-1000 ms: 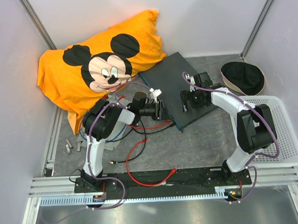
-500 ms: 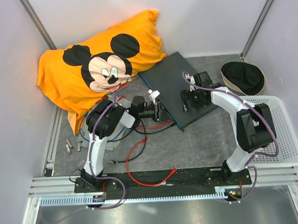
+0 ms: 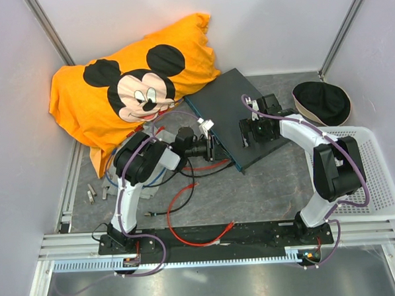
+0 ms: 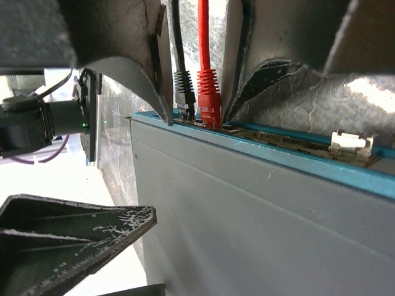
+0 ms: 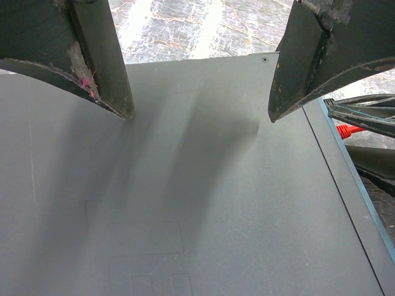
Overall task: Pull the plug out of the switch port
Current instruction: Pull the connector from the switch port.
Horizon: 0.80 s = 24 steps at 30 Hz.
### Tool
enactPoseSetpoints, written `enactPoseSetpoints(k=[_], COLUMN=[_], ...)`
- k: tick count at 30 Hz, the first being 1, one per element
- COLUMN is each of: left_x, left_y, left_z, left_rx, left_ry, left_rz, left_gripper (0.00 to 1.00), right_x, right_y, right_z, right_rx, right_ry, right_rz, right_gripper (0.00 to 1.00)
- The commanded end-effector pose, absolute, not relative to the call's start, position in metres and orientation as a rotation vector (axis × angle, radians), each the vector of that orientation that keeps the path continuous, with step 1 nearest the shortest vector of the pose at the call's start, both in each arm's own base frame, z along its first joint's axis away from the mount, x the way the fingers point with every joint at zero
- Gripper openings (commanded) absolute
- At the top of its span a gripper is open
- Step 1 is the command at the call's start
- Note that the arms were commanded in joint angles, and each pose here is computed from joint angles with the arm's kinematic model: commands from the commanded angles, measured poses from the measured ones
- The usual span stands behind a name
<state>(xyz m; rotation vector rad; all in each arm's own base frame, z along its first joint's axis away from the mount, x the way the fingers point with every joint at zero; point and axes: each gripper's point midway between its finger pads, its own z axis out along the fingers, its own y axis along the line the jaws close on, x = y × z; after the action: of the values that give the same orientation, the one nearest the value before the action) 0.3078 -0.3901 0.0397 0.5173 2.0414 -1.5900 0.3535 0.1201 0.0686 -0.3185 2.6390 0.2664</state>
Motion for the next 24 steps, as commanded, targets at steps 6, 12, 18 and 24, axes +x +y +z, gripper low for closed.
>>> enactPoseSetpoints(k=[6,12,18,24], left_x=[0.271,0.278,0.301,0.306], left_y=[-0.407,-0.408,-0.415,-0.417], left_z=[0.019,0.018,0.027,0.018], left_rx=[0.599,0.528,0.338,0.426], left_ry=[2.035,2.069,2.087,2.248], left_rz=[-1.742,-1.703,-1.672,-1.562], left_gripper=[0.25,0.25,0.08,0.02], right_x=[0.359,0.358,0.354,0.356], right_y=[0.12,0.121,0.124,0.123], right_z=[0.075,0.07,0.061,0.061], right_rx=[-0.319,-0.317,-0.302,-0.309], right_ry=[2.619,2.631,2.652,2.655], right_rz=[0.26,0.266,0.287,0.281], right_gripper=[0.98,0.98,0.98,0.98])
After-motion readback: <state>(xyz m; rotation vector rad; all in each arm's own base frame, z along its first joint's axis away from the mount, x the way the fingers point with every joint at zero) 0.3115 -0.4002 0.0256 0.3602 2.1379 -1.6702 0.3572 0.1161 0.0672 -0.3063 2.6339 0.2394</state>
